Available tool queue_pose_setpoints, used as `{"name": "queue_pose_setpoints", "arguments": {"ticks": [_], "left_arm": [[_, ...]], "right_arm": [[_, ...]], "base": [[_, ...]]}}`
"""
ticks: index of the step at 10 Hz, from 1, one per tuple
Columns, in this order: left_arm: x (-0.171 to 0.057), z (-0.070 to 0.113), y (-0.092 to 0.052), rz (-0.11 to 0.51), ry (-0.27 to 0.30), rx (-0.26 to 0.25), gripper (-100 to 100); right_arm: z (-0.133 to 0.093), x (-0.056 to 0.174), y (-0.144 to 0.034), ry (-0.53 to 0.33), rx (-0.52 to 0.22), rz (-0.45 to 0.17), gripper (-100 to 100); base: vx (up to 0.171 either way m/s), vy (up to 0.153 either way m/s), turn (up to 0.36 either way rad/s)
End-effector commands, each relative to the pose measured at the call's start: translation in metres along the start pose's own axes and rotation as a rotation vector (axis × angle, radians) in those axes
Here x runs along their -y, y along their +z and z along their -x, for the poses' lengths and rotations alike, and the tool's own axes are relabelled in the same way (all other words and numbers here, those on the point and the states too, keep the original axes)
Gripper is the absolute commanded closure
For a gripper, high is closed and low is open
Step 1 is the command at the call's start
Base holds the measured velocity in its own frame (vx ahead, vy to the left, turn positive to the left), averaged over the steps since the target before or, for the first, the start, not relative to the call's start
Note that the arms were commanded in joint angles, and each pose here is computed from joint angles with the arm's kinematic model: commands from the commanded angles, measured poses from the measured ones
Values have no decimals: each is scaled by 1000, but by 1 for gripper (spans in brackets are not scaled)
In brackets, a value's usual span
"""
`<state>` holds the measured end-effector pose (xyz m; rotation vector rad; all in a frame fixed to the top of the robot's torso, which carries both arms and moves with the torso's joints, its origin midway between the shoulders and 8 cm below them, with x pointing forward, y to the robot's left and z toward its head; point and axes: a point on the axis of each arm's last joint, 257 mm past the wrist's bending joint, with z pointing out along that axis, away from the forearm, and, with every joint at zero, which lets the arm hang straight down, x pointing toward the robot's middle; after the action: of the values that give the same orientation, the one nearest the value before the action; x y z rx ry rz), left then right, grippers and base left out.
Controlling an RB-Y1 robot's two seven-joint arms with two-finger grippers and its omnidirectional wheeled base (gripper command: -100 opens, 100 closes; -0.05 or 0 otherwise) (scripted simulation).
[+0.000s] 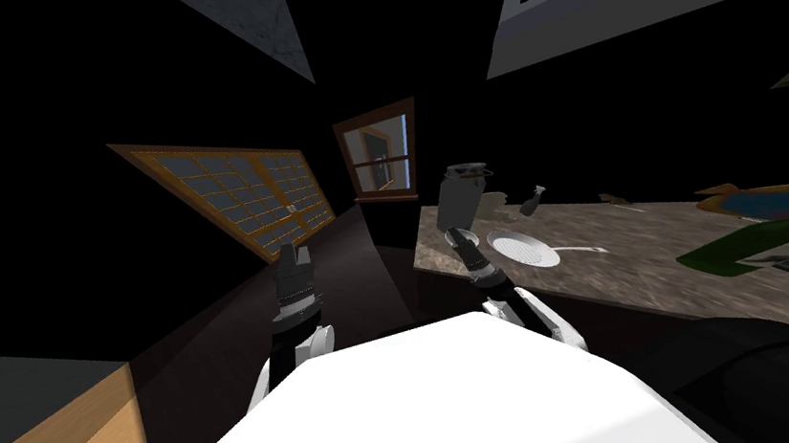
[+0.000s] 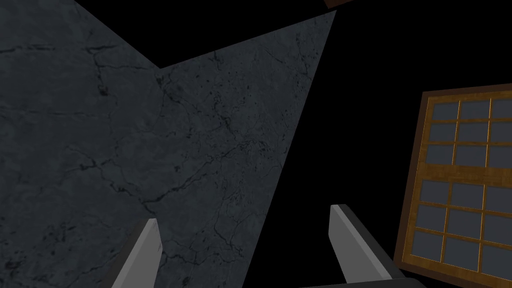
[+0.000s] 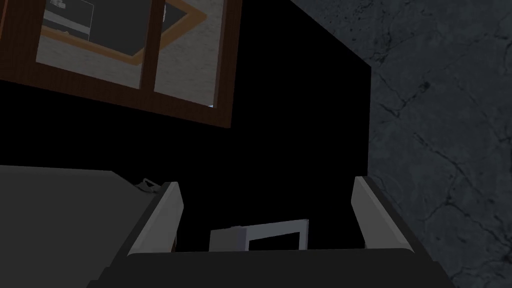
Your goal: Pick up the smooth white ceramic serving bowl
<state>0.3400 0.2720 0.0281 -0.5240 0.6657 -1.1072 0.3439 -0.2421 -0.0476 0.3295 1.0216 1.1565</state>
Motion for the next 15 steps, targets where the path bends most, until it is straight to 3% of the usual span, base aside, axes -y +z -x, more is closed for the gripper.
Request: {"name": "queue_pose_setpoints", "arguments": {"ticks": [1, 4, 7, 8, 9, 12, 13, 14, 15], "left_arm": [[0, 0, 0, 0, 0, 0, 0], [0, 0, 0, 0, 0, 0, 0], [0, 0, 0, 0, 0, 0, 0], [0, 0, 0, 0, 0, 0, 0], [0, 0, 0, 0, 0, 0, 0], [0, 0, 0, 0, 0, 0, 0], [0, 0, 0, 0, 0, 0, 0], [0, 0, 0, 0, 0, 0, 0], [0, 0, 0, 0, 0, 0, 0]], "right_arm": [[-6, 16, -7, -44, -59, -39, -100], [-12, 32, -17, -94, -134, -73, -100], [-18, 68, -40, -179, -246, -156, -100], [-18, 68, -40, -189, -266, -152, -100], [-19, 86, -54, -229, -313, -197, -100], [-19, 104, -70, -293, -405, -235, -100], [-17, 122, -87, -336, -457, -281, -100], [-16, 122, -88, -348, -478, -276, -100], [-13, 140, -106, -392, -529, -322, -100]], "base": [[48, 47, 3], [29, 47, -5], [31, 53, -13], [25, 48, -16], [27, 63, -20], [18, 67, -19], [27, 82, -24], [29, 77, -17], [27, 85, -26]]}}
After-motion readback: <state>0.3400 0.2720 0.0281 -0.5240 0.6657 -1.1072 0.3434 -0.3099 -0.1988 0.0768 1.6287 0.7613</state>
